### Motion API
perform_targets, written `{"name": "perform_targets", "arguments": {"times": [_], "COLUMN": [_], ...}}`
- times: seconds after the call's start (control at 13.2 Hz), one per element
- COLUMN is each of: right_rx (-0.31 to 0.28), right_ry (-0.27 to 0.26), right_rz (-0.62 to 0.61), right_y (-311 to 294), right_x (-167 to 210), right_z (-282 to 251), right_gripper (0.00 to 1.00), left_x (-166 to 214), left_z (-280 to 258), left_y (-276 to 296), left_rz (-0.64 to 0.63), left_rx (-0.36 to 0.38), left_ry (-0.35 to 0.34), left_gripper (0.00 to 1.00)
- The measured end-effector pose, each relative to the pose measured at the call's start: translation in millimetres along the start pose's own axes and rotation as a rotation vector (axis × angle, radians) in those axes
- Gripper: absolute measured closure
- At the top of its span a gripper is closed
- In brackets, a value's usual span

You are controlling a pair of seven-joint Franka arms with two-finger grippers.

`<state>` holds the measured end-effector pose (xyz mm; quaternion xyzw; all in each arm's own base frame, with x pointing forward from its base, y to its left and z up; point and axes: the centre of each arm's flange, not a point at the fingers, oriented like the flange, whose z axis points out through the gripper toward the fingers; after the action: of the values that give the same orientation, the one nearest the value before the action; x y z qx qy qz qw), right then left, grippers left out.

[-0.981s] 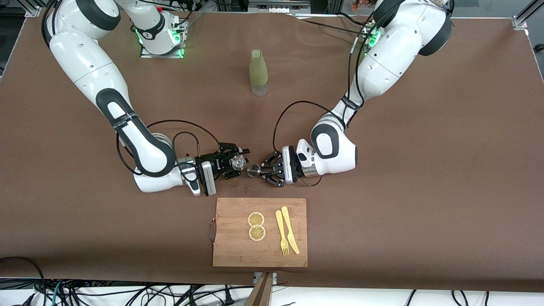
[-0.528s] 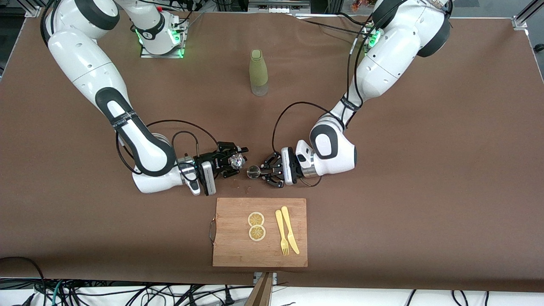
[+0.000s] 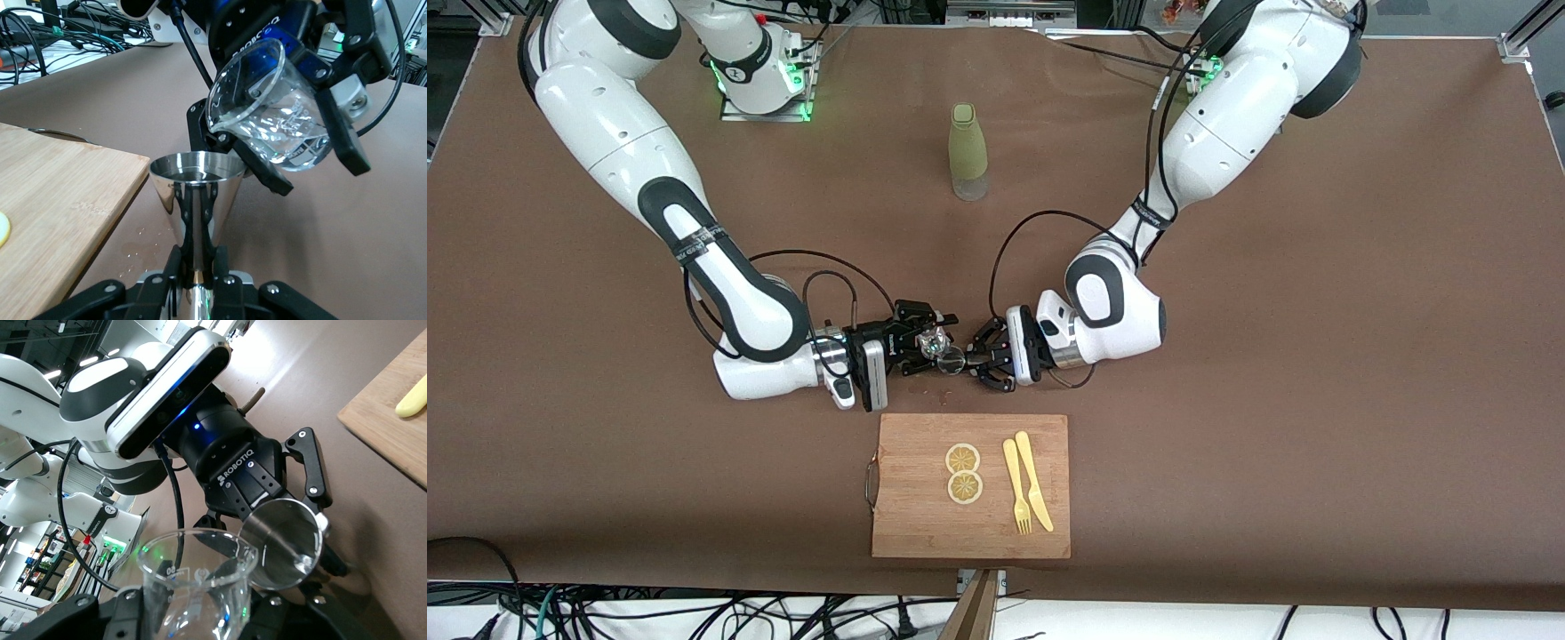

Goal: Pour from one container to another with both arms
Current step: 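Tilt the beaker with the right gripper, pouring into the held jigger, then lower the beaker and jigger back onto the table with both grippers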

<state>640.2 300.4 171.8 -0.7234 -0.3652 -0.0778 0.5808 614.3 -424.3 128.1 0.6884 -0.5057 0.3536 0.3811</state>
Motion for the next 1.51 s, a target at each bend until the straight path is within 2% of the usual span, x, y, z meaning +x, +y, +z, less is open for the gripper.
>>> {"name": "perform_targets", "arguments": {"times": [0.91, 1.06, 1.51], "right_rx": [-0.015, -0.015, -0.014], "right_ry": [0.001, -0.001, 0.002], "right_rz": [0.126, 0.112, -0.048], "right_y": [0.7, 0.7, 6.1], "right_x": [-0.2, -0.3, -5.3], "right_z": [9.9, 10.1, 7.4], "right_gripper": [0.61, 0.61, 0.61], "left_x": [0.9, 0.9, 0.7], "left_z": [0.9, 0.9, 0.4], "left_y": [0.3, 0.2, -0.5], "left_rz": [0.001, 0.001, 0.001], "left_rx": [0.006, 0.006, 0.007], "left_ry": [-0.003, -0.003, -0.004], "left_gripper": [0.79, 0.79, 0.79]}}
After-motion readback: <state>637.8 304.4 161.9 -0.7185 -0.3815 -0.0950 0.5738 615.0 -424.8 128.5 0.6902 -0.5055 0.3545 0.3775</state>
